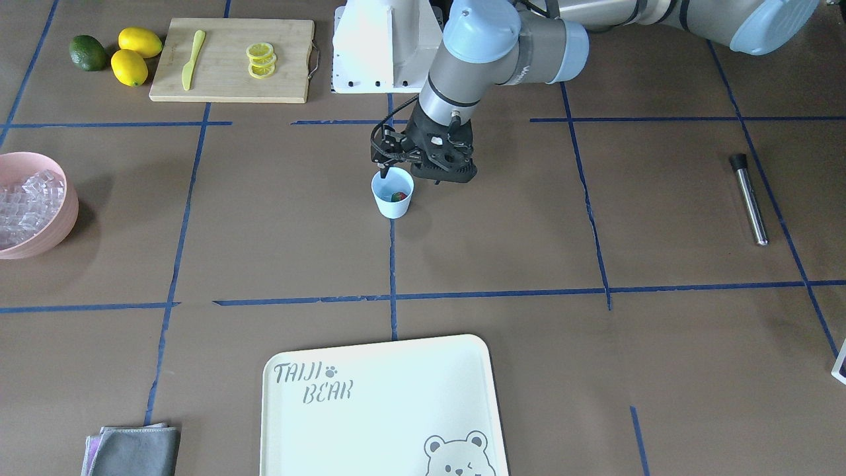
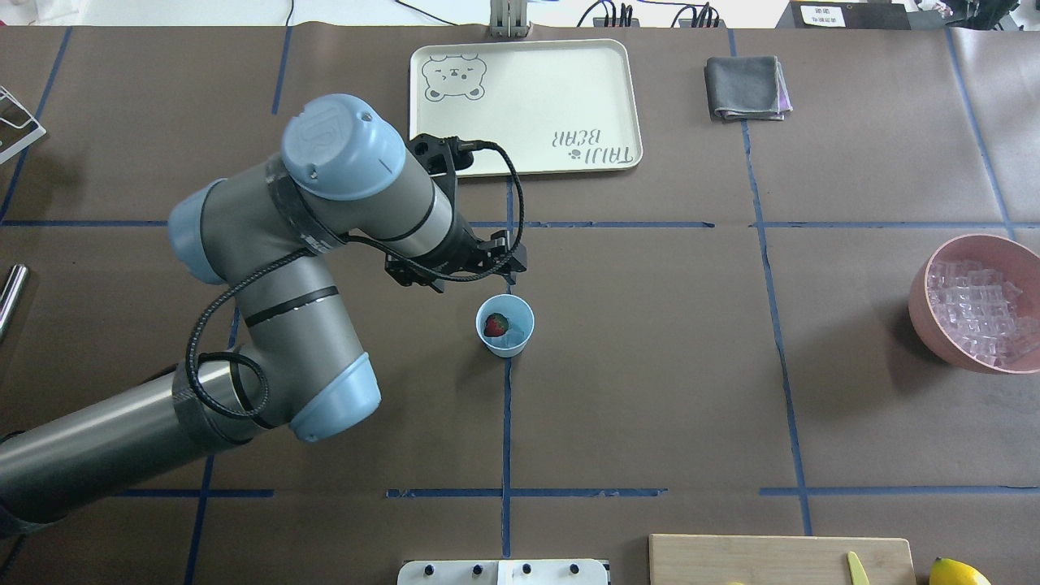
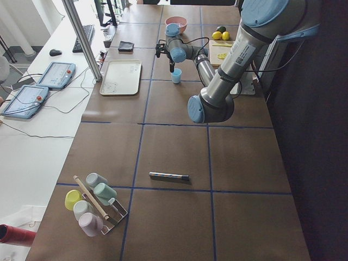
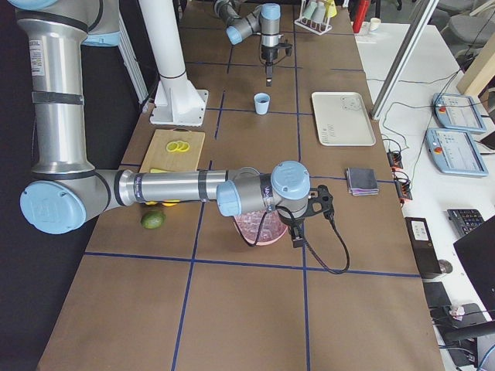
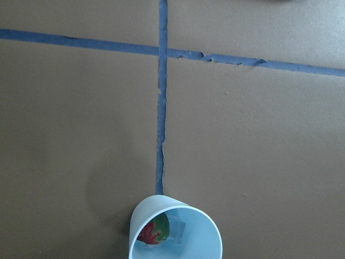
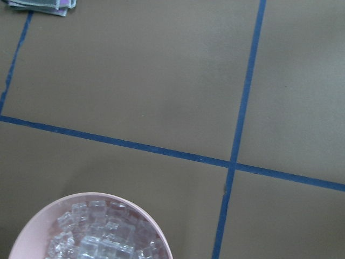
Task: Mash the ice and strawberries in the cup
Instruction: 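Withdraw the left gripper from the cup toward the metal pestle, then grasp the metal pestle upright with the left gripper and lift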
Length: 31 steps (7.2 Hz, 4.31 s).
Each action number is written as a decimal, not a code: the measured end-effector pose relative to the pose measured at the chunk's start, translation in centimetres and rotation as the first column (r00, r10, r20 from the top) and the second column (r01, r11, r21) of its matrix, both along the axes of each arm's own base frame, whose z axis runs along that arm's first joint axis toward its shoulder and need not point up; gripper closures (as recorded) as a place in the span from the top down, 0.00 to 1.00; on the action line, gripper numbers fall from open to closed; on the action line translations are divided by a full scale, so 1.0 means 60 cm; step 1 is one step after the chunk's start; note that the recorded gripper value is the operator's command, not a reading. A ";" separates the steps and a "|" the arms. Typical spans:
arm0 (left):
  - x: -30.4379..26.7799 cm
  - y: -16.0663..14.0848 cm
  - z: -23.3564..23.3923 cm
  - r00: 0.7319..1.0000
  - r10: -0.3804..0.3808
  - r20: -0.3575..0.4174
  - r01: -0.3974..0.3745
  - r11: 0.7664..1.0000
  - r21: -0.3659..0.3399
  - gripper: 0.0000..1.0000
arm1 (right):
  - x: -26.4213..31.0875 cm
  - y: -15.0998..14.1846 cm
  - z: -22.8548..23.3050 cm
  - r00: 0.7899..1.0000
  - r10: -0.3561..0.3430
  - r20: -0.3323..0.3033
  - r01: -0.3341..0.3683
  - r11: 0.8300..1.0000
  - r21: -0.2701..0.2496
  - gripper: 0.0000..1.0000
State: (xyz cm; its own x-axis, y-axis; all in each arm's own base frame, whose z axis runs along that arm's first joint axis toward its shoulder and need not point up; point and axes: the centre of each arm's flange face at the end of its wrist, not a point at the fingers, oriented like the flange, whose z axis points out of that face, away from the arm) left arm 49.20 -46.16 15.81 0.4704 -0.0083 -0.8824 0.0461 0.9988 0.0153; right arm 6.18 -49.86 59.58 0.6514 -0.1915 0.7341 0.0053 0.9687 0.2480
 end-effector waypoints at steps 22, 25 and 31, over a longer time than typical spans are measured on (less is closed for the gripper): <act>-0.570 -0.024 0.918 0.950 0.116 0.290 -0.123 0.992 0.005 1.00 | 0.004 0.048 0.061 0.999 0.010 -0.048 -0.013 0.998 -0.061 0.99; -0.562 -0.021 0.923 0.948 0.128 0.292 -0.134 0.991 0.000 0.70 | 0.004 0.048 0.060 0.999 0.009 -0.050 -0.012 0.998 -0.059 0.99; -0.563 -0.022 0.914 0.949 0.125 0.289 -0.138 0.990 0.023 0.00 | 0.004 0.046 0.059 0.999 0.007 -0.051 -0.010 0.998 -0.055 0.99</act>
State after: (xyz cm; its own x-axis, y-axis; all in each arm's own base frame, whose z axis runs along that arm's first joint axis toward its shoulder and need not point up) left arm 15.40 -47.50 70.65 0.6974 0.1049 -0.7090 -0.0981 0.9939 0.0506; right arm 6.44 -47.11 63.14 0.6893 -0.1461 0.7096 0.0083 0.9810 0.1939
